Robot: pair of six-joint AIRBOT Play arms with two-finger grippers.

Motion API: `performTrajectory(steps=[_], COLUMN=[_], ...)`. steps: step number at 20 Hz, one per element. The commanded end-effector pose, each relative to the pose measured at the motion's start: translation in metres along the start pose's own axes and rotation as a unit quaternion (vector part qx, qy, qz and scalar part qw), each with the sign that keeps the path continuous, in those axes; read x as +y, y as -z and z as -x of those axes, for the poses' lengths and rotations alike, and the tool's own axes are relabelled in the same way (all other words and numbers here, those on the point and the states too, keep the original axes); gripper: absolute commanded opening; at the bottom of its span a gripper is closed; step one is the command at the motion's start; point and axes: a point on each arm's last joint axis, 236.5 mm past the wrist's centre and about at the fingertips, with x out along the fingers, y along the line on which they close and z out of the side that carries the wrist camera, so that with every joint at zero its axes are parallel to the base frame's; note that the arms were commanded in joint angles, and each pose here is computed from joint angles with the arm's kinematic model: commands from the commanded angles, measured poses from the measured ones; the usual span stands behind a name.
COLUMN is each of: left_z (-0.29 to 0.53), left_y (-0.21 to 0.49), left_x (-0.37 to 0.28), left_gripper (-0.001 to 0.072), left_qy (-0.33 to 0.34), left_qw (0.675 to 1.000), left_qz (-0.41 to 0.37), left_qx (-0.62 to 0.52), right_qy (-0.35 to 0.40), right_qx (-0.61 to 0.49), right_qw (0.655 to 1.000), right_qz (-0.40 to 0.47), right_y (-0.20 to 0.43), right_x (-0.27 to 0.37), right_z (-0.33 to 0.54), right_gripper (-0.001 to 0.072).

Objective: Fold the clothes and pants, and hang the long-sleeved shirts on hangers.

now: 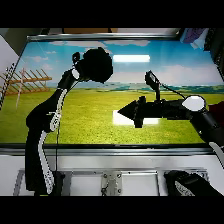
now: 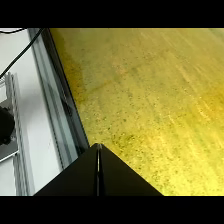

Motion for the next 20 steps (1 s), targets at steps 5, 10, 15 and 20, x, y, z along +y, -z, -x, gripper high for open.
performTrajectory(steps=[5, 10, 15, 20], left_z=[0.132, 0.378, 0.508, 0.501], left_y=[-0.104, -0.132, -0.042, 0.058], left_x=[-0.085, -0.184, -0.189, -0.144], left_gripper=[0.0022, 0.0022, 0.0022, 0.0022], left_qy=[0.055, 0.102, 0.118, 0.120], left_qw=[0.989, 0.948, 0.940, 0.973], left_qz=[-0.096, -0.220, -0.243, -0.152], left_qx=[-0.100, -0.207, -0.209, -0.124], right_qy=[0.000, 0.000, 0.000, 0.000], right_qx=[0.000, 0.000, 0.000, 0.000], right_qw=[1.000, 1.000, 1.000, 1.000], right_qz=[0.000, 0.000, 0.000, 0.000], right_y=[0.000, 0.000, 0.000, 0.000], right_x=[0.000, 0.000, 0.000, 0.000], right_z=[0.000, 0.000, 0.000, 0.000], right_gripper=[0.0028, 0.0028, 0.0028, 0.0028])
